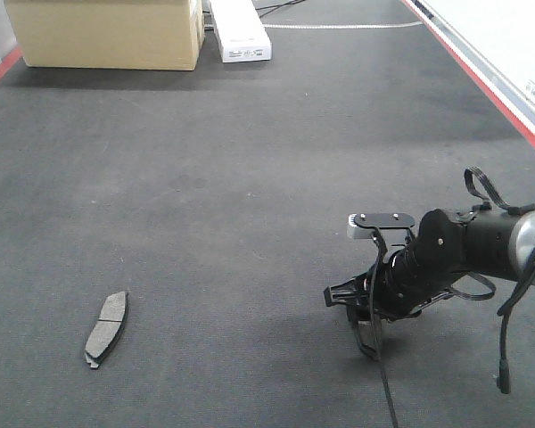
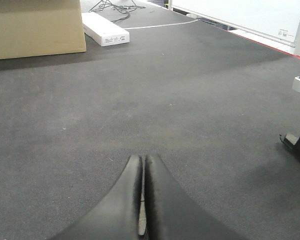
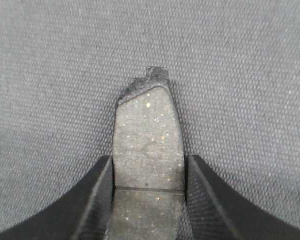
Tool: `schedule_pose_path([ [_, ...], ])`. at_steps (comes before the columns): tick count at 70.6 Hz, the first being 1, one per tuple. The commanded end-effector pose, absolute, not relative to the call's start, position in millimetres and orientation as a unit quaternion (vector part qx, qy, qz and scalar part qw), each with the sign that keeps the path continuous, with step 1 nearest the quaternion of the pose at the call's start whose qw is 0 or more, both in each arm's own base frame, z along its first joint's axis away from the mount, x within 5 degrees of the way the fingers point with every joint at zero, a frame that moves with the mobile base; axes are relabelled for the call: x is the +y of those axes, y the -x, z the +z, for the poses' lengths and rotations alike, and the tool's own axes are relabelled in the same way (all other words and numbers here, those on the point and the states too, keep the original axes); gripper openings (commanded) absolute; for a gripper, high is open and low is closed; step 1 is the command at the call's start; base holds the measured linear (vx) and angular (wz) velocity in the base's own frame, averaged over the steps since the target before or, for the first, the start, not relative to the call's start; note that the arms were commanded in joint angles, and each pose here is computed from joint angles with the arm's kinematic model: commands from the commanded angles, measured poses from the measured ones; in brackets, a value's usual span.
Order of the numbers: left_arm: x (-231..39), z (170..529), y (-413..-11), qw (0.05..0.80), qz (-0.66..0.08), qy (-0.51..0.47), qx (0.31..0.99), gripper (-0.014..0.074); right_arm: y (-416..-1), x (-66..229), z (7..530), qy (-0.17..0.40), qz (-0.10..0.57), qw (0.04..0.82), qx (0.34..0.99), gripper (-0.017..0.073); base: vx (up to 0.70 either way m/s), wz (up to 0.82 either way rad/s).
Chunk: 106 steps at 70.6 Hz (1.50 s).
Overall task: Move and align brake pads A on conveyor
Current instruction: 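Lower the right gripper's brake pad onto the belt beside the first and open, then raise the open right gripper away from the placed pads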
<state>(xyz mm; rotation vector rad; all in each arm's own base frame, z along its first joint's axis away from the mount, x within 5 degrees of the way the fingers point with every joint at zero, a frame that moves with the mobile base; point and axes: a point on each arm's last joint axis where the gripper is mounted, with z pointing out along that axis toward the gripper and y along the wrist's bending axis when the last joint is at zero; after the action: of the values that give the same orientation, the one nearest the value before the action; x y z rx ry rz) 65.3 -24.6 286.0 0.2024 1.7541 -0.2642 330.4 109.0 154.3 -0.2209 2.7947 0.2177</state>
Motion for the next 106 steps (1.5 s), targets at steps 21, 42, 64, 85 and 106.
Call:
schedule_pose_path([
  [21,-23,299,-66,0.658,-0.115,-0.075,0.741,-0.0006,-327,107,208,0.087,0.089,0.233,0.964,0.0413,0.0,0.0],
  [42,-23,299,-66,0.658,-0.115,-0.075,0.741,-0.0006,-252,80,277,0.114,0.076,0.339,0.931,0.0325,0.0,0.0],
  [64,-23,299,-66,0.658,-0.115,-0.075,0.741,-0.0006,-139,42,327,0.127,0.074,0.5,0.853,0.015,0.0,0.0],
  [85,-23,299,-66,0.657,-0.116,-0.075,0.741,-0.0006,-72,18,311,0.115,0.064,0.6,0.789,-0.001,0.0,0.0],
  [106,-23,299,-66,0.654,-0.117,-0.077,0.744,-0.0006,-67,17,314,0.113,0.069,0.63,0.765,-0.0009,0.0,0.0],
])
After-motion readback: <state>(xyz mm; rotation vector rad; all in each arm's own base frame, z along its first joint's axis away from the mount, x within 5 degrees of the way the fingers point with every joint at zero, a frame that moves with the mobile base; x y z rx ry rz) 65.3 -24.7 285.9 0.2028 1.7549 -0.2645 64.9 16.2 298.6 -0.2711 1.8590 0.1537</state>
